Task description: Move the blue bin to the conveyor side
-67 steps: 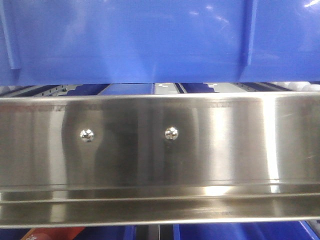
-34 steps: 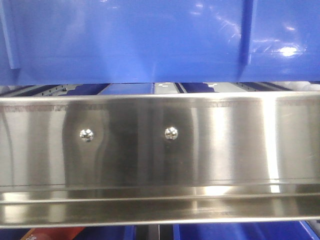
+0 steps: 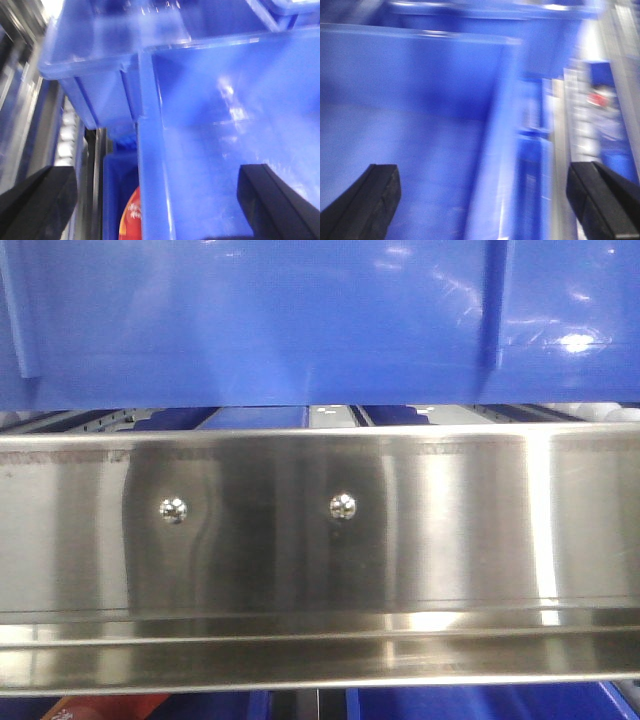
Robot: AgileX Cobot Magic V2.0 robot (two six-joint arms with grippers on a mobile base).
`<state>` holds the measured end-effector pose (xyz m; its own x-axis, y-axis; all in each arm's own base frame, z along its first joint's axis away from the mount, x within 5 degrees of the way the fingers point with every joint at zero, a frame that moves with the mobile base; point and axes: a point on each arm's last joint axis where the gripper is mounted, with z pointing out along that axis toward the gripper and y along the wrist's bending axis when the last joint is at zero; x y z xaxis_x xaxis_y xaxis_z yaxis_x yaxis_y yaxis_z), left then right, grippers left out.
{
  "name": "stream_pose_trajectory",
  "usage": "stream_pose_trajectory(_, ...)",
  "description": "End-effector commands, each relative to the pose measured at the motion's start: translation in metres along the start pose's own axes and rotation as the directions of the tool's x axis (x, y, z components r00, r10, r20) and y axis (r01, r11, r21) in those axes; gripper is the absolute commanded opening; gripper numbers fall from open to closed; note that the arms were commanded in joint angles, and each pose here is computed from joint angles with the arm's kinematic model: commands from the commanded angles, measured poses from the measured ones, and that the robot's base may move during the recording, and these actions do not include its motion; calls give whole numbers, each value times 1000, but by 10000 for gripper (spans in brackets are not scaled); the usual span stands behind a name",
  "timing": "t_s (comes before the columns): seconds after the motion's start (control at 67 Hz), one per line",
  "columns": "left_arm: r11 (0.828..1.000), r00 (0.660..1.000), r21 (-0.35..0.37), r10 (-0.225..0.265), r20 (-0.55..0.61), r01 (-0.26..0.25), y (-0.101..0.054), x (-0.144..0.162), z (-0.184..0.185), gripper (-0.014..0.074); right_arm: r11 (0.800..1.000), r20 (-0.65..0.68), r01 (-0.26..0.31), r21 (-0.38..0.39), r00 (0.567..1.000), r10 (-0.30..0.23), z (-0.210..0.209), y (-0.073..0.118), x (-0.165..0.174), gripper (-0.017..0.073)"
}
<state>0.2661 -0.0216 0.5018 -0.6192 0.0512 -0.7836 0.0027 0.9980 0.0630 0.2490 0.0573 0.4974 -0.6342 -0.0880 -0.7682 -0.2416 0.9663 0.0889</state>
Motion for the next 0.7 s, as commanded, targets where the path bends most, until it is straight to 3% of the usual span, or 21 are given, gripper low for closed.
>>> stream_pose_trajectory(0.0, 1000, 1000, 6, 1, -8, -1, -3, -2, 8, 550, 1000, 2, -2, 9, 1000, 2, 5, 0, -2, 558)
stream_pose_trajectory(0.209, 1000, 997, -23, 17, -73, -19, -2, 8, 26, 550, 1000, -95, 0, 1, 995, 0, 29, 2, 13, 558)
stream_pose_trajectory(0.493, 998, 990, -61, -16, -140, 8, 12, 18, 44, 550, 1000, -183, -6, 7, 983, 7, 63, -2, 18, 558)
stream_pose_trajectory(0.687, 998, 982, -63, -18, -185, 7, 11, 19, 64, 550, 1000, -240, -10, 10, 971, 12, 88, -4, 20, 558)
